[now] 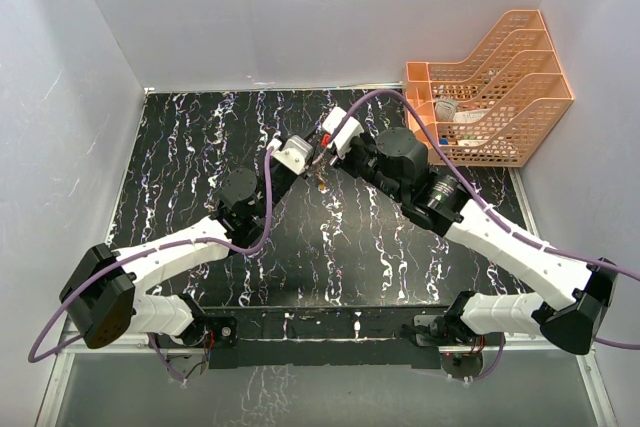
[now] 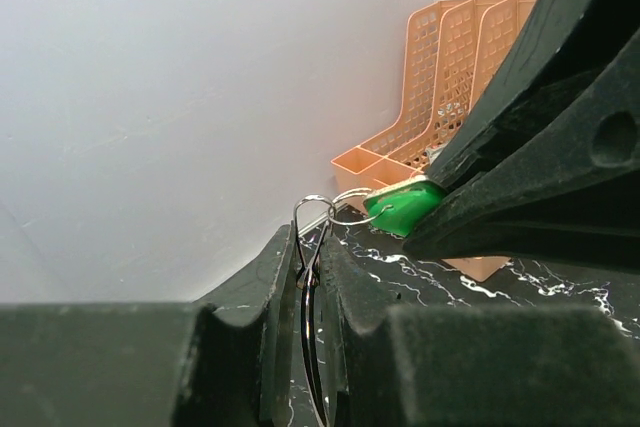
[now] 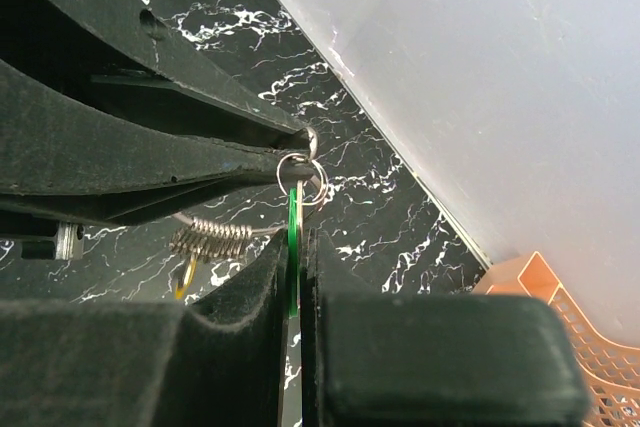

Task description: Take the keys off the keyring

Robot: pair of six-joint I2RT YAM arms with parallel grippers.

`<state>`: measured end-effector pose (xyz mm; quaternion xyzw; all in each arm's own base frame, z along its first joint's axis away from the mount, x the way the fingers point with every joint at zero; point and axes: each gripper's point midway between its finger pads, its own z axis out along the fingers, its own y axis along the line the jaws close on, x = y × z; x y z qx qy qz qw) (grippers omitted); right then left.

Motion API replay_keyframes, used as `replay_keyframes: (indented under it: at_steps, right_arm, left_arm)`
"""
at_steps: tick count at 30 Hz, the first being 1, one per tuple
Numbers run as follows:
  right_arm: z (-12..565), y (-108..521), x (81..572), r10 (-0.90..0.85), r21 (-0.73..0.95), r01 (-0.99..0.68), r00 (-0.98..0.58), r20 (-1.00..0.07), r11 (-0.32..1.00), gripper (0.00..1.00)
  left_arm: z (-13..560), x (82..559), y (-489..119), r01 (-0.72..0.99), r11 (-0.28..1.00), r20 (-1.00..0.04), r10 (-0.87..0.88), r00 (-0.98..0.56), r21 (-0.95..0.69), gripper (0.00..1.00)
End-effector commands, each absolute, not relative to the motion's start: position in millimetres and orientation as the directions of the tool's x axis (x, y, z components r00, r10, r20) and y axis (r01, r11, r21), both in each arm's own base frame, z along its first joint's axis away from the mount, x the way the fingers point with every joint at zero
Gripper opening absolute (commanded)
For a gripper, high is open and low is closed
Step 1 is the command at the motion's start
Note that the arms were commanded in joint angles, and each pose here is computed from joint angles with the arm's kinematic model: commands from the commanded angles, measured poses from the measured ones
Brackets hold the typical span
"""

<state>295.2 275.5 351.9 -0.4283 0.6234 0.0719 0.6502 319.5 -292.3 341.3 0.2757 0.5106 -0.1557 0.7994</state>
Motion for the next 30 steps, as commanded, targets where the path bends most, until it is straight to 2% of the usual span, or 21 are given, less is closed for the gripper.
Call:
replay_keyframes:
  at_steps: [1, 8, 30]
  right_arm:
    - [356.7, 283.7, 295.1, -0.407, -0.446, -0.646, 0.222, -0.886, 0.619, 0.0]
    - [345.9, 289.2, 296.9, -0.422, -0.441, -0.665, 0.203, -0.884, 0.603, 0.0]
    - [366.9, 274.1, 296.8, -0.398, -0.453, -0.605, 0.234, -0.887, 0.655, 0.0]
  left_arm:
    - [388.8, 314.7, -272.2, 0.472, 0.844, -0.863, -0.02, 0.504, 0.256, 0.0]
    - [394.8, 312.2, -267.9, 0.458, 0.848, -0.854, -0.015, 0.52, 0.265, 0.0]
    - [400.5, 312.4, -256.7, 0.418, 0.875, -0.847, -0.018, 0.532, 0.244, 0.0]
